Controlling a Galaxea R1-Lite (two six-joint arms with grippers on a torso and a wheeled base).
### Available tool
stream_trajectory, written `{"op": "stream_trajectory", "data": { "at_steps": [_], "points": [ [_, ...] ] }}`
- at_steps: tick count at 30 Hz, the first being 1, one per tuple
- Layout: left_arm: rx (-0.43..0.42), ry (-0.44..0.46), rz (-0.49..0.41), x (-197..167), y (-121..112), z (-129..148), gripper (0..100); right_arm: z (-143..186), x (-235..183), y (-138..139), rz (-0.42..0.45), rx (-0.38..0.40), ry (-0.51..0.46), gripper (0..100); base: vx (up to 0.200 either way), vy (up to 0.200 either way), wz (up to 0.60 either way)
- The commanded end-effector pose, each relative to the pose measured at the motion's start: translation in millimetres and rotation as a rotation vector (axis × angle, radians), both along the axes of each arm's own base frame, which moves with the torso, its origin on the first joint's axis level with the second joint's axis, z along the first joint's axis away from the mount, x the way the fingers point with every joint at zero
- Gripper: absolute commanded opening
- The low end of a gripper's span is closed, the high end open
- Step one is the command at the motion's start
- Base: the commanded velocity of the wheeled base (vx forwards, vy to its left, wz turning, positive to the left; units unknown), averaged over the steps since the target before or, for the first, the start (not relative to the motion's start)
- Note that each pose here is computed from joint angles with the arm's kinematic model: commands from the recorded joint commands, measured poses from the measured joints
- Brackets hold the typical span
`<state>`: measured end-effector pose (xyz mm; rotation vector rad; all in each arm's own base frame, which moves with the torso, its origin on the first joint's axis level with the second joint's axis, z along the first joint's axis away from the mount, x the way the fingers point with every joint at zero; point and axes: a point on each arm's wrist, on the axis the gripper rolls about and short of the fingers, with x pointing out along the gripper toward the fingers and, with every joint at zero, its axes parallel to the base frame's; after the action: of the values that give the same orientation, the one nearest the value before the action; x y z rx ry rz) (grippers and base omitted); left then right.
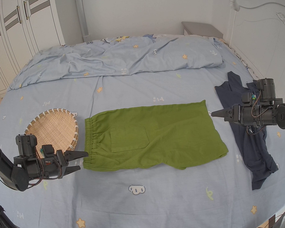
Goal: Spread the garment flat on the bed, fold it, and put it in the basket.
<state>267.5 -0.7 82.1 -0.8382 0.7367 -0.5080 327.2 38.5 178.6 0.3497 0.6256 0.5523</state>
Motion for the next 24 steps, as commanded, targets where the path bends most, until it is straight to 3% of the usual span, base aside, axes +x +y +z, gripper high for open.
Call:
{"op": "stream_trajectory", "data": {
  "at_steps": [1, 18, 24],
  "points": [
    [0.011, 0.043, -0.008, 12.6, 0.9, -26.3, 100, -1.2, 0.5, 0.6, 0.003, -0.002, 0.002, 100, 0.0, 0.0, 0.0],
    [0.022, 0.042, -0.016, 35.4, -4.9, -44.5, 100, -4.1, -0.2, 4.0, 0.011, -0.004, 0.011, 100, 0.0, 0.0, 0.0],
    [0.025, 0.023, -0.049, 46.4, -17.9, -45.0, 100, -4.5, -0.4, 4.0, 0.011, -0.004, 0.013, 100, 0.0, 0.0, 0.0]
  ]
}}
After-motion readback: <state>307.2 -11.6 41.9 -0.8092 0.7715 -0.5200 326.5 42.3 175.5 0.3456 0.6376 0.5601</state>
